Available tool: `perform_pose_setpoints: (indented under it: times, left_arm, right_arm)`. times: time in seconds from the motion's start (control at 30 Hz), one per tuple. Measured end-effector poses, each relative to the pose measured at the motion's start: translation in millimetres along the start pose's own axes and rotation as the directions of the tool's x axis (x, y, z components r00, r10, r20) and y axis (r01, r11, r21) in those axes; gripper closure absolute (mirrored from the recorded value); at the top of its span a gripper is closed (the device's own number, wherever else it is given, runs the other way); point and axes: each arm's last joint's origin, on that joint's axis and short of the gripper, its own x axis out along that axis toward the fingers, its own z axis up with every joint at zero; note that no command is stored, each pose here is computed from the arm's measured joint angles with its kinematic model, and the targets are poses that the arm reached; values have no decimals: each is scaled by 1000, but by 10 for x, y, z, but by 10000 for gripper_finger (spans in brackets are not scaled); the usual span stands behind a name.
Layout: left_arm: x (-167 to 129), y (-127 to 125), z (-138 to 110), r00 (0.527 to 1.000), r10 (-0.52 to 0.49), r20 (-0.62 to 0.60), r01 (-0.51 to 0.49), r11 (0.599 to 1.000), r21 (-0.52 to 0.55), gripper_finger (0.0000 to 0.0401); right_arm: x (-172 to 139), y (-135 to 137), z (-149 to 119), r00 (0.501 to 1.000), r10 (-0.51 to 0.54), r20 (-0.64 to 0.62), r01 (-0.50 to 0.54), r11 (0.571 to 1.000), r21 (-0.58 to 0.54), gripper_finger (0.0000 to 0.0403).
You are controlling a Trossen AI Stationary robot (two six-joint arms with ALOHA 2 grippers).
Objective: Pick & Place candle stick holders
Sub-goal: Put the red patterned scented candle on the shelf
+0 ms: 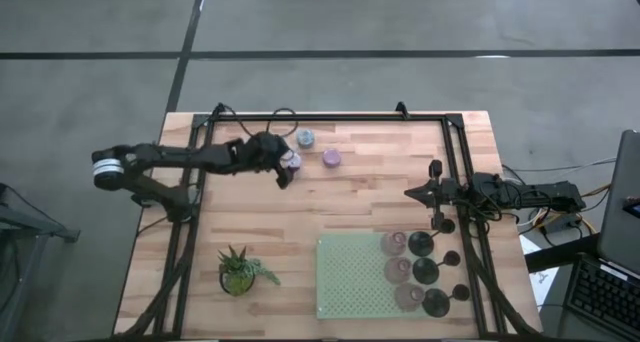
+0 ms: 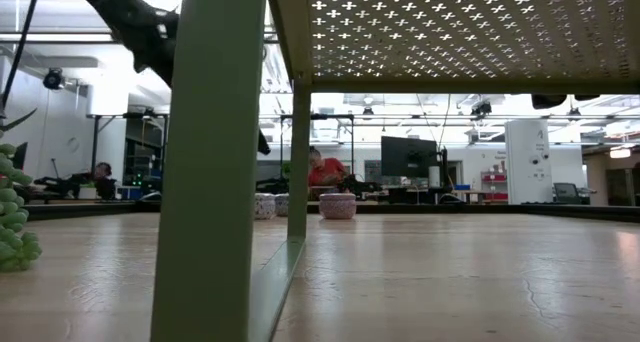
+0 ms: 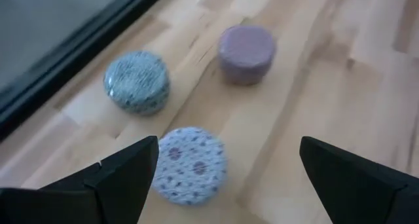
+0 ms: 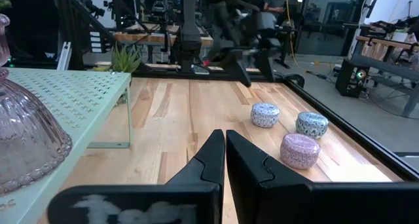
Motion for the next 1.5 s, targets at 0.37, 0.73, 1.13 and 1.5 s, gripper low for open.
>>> perform_pose_setpoints:
  times: [0.37, 0.73, 1.13, 1.5]
  left_arm:
    - [222, 259, -85, 996, 30, -86, -35, 998, -51, 28]
    - [479, 275, -166, 993, 16, -120, -21, 999, -39, 28]
    - [616, 282, -287, 983, 20, -182, -27, 999, -36, 31]
    - [628, 275, -273, 987, -1, -163, -5, 999, -35, 93]
  right_arm:
    - [1, 0, -1, 1000, 0, -1, 0, 1000, -1, 394]
    - [0, 0, 0, 1000, 0, 0, 0, 1000, -1, 394]
    - [0, 0, 0, 1000, 0, 0, 0, 1000, -2, 394]
    - [0, 0, 0, 1000, 0, 0, 0, 1000, -1, 394]
